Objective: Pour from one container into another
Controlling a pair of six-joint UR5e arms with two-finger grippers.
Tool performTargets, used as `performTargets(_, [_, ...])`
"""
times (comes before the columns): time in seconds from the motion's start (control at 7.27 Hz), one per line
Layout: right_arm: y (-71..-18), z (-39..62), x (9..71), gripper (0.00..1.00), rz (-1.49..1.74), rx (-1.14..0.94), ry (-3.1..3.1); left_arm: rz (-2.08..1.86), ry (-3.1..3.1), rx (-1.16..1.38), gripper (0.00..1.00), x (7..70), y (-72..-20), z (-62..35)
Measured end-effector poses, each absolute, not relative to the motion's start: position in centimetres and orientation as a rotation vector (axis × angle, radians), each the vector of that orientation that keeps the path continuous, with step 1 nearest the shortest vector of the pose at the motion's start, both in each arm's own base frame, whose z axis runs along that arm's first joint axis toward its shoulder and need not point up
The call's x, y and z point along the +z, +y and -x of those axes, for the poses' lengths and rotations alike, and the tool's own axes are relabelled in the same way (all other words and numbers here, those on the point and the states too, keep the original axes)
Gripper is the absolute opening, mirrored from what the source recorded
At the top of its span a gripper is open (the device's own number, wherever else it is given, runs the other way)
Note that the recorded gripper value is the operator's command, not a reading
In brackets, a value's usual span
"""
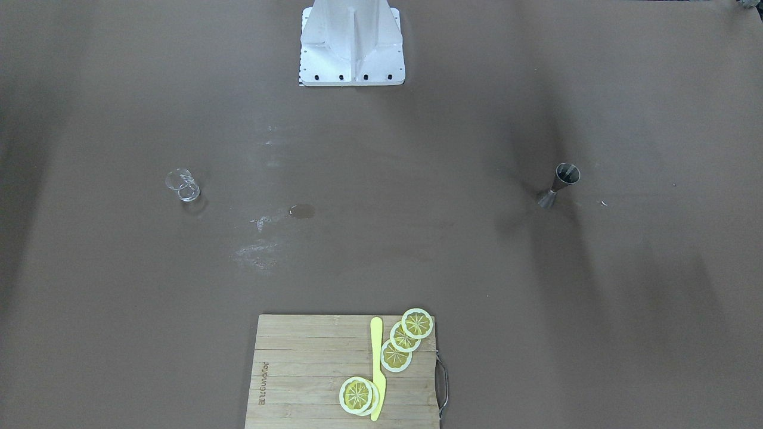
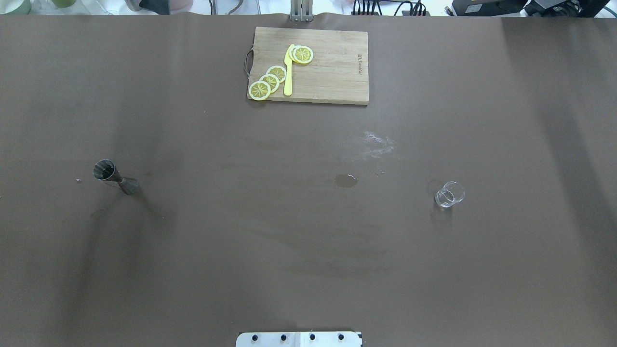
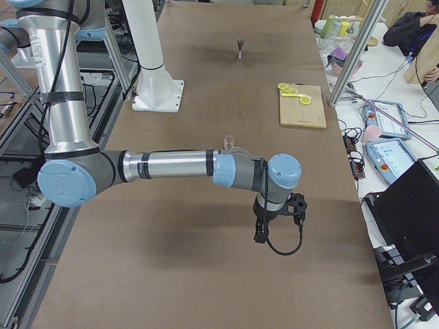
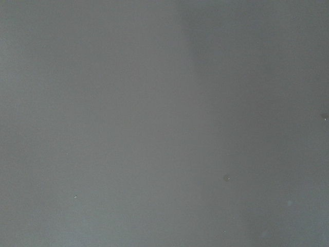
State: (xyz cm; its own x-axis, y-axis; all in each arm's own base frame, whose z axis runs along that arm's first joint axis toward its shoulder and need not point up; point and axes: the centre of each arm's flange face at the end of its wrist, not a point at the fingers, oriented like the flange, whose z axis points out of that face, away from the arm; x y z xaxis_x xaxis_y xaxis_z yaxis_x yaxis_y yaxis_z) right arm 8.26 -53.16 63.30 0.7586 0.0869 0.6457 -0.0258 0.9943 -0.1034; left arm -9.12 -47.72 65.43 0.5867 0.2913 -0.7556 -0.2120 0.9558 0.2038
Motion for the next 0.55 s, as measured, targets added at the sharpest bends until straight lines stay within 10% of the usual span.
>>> performTargets(0.55, [-52.98, -8.23, 63.42, 1.0, 0.092, 0.062, -0.71, -0.095, 0.899, 0.294, 0.99, 65.45, -47.62, 9.11])
